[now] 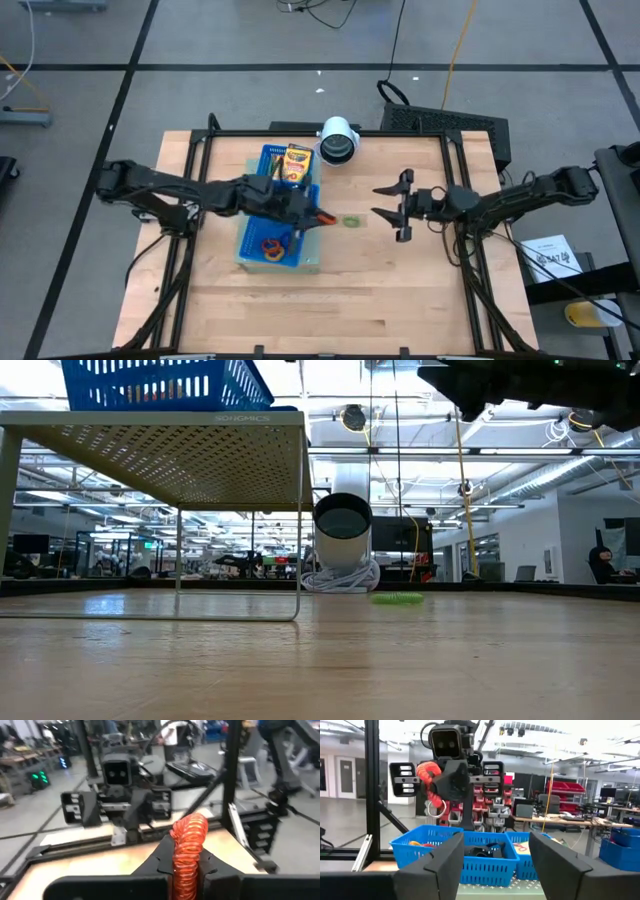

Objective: Pick & Place Office Desk Supplies
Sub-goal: Put the orange rubber band into the bottom blue bin on the shelf

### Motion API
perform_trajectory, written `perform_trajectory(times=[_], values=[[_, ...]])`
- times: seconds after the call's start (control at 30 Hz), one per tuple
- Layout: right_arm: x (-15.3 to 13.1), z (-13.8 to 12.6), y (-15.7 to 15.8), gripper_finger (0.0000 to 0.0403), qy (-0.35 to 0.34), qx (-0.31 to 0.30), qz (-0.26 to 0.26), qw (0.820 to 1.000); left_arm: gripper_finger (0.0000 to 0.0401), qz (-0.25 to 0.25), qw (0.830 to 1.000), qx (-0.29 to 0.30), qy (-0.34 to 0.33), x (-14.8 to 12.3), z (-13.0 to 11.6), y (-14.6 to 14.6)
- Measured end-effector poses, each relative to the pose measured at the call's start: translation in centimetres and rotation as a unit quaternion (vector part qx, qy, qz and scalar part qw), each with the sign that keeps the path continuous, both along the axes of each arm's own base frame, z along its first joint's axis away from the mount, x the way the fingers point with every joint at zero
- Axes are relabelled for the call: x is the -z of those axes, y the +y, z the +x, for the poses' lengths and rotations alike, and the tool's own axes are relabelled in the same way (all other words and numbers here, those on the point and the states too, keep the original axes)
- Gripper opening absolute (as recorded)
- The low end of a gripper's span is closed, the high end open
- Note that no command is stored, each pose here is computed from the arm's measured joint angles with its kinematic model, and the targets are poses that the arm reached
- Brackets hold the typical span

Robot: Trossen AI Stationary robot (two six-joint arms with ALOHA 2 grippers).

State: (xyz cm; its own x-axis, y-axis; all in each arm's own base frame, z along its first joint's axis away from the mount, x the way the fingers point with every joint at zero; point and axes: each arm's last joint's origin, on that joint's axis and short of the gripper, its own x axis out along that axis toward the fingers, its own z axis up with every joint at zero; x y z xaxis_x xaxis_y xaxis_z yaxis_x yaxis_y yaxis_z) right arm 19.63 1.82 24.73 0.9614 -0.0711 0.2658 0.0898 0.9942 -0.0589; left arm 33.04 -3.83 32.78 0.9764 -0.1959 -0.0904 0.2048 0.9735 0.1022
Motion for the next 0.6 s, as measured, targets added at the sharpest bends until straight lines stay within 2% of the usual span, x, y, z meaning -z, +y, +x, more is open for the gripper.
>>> perform_trajectory(times=[0.23,0.37,0.47,0.6], values=[[0.2,-0.8,-0.1,0.0204,-0.011,0.001,-0.002,1.0,0.0023,-0.005,0.997,0.03,0.074,-1.1,-3.6,-1.2],[0.3,-0.8,-0.1,0.0198,-0.006,0.003,-0.008,1.0,0.0012,0.003,0.994,0.052,0.1,-1.4,-5.1,-2.2],[0.3,-0.8,-0.1,0.0197,-0.003,0.004,-0.014,1.0,0.0013,0.002,0.995,0.059,0.086,-2.0,-5.7,-2.9],[0.3,-0.8,-0.1,0.0196,-0.004,0.005,-0.013,1.0,0.0018,0.002,0.996,0.063,0.061,-1.2,-7.2,-3.6]])
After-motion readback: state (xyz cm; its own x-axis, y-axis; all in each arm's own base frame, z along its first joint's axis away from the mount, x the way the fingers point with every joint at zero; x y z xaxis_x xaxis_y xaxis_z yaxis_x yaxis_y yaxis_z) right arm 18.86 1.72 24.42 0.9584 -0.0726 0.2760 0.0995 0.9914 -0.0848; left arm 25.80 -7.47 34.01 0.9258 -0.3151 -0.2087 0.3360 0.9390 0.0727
